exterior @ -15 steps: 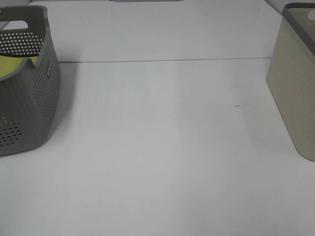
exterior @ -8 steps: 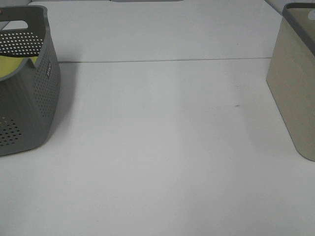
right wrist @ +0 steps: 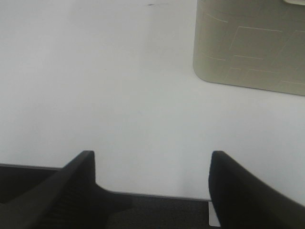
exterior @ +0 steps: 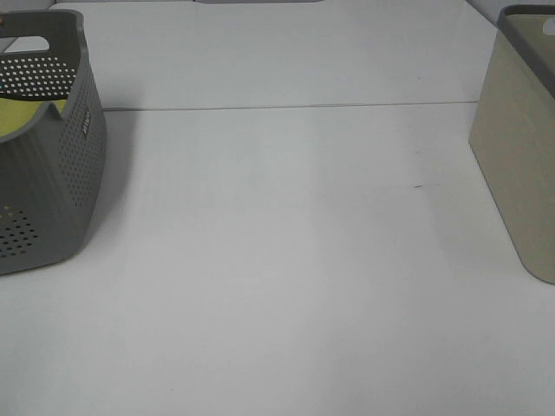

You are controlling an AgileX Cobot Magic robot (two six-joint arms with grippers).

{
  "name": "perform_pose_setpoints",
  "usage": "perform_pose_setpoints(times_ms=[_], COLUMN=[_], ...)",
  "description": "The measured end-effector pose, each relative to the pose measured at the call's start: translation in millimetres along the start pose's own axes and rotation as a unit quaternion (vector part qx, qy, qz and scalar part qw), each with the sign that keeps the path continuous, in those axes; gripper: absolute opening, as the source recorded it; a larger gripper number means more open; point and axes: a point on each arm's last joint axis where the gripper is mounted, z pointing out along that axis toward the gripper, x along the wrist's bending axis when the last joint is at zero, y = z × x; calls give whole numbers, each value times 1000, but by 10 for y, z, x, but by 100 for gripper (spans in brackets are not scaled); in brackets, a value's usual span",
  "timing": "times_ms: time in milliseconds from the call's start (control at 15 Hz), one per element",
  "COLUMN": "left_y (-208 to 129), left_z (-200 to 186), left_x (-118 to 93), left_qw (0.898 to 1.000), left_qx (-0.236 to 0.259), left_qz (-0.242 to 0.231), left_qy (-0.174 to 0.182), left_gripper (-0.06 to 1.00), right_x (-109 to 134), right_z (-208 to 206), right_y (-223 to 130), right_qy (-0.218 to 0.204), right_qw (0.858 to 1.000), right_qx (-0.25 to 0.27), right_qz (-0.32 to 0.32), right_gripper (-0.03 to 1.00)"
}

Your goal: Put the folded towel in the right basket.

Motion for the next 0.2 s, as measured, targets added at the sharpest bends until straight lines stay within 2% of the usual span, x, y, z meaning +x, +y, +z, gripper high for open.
perform_pose_setpoints(times_ms=[200], left_y=[0], left_z=[0], left_x=[0], left_qw=[1000], left_qx=[0], left_qz=[0], left_qy=[0], left_gripper=[99], right_x=[0], right_z=[0], right_y=[1], right_qy=[0], right_qw=[1000], right_qx=[0], right_qz=[0], right_gripper=[67])
